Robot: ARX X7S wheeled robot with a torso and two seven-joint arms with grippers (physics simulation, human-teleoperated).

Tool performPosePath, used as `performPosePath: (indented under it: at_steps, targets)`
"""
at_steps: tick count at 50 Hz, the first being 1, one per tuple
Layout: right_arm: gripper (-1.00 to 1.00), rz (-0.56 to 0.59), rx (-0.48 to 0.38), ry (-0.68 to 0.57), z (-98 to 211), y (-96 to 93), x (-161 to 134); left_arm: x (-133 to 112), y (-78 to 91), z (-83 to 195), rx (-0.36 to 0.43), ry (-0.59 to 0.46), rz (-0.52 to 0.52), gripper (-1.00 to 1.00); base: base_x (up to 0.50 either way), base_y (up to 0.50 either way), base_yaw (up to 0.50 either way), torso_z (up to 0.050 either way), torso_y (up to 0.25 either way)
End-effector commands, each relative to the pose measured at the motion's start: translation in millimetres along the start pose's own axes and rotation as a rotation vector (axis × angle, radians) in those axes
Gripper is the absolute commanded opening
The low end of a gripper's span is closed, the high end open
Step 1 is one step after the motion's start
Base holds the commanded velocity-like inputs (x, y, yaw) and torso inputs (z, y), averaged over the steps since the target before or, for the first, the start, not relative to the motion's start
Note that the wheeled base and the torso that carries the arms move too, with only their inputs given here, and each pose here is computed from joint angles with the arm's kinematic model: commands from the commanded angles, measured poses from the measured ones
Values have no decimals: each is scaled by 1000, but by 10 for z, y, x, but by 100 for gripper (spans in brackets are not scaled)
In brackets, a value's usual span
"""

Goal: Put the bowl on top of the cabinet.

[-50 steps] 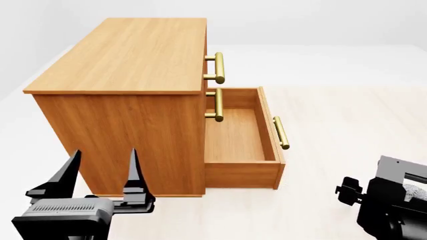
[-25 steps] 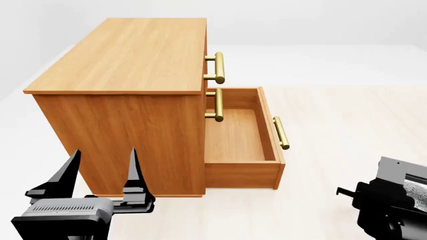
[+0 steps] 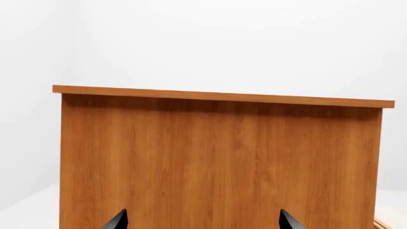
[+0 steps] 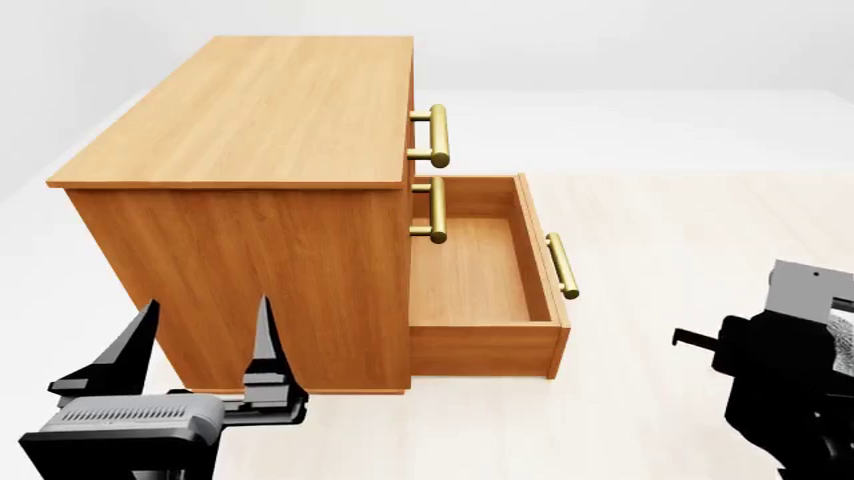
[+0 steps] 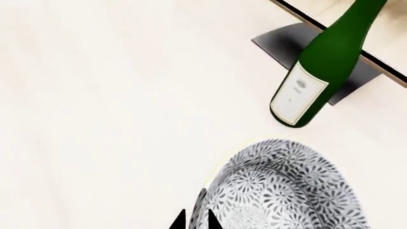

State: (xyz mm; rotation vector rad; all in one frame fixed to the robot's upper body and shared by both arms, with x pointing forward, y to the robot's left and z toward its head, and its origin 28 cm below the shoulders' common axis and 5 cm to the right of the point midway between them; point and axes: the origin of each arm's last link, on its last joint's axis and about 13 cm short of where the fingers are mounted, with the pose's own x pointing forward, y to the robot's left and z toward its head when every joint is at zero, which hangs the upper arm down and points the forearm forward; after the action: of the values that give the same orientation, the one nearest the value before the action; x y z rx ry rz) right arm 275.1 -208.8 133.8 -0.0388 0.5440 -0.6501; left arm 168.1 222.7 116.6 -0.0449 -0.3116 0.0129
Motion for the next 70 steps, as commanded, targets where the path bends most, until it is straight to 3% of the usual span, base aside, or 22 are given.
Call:
performPosePath:
  at_steps: [1, 11, 27, 38, 48, 59, 70]
  targets:
    - [-100, 16, -18, -100, 278, 0, -214, 0, 2, -7, 1, 1, 2, 100, 0, 0, 0, 0, 0]
    - [-100, 49, -39, -168, 636, 121, -349, 6, -1, -13, 0, 4, 1, 100, 0, 0, 0, 0, 0]
    - [-100, 147, -48, -233, 1235, 494, -537, 5, -7, -18, -3, 6, -3, 100, 0, 0, 0, 0, 0]
    - [-100, 187, -110, -284, 1581, 734, -689, 6, 0, -11, -10, 6, -3, 100, 0, 0, 0, 0, 0]
    - [-100, 237, -126, -302, 1818, 957, -808, 10, -3, -17, -11, 7, -5, 100, 0, 0, 0, 0, 0]
    - [-100, 287, -223, -354, 2000, 1273, -1006, 1, -7, -1, -14, 6, -8, 100, 0, 0, 0, 0, 1]
    - [-100, 322, -256, -373, 2114, 1454, -1135, -2, -9, -5, -13, 8, -7, 100, 0, 0, 0, 0, 1]
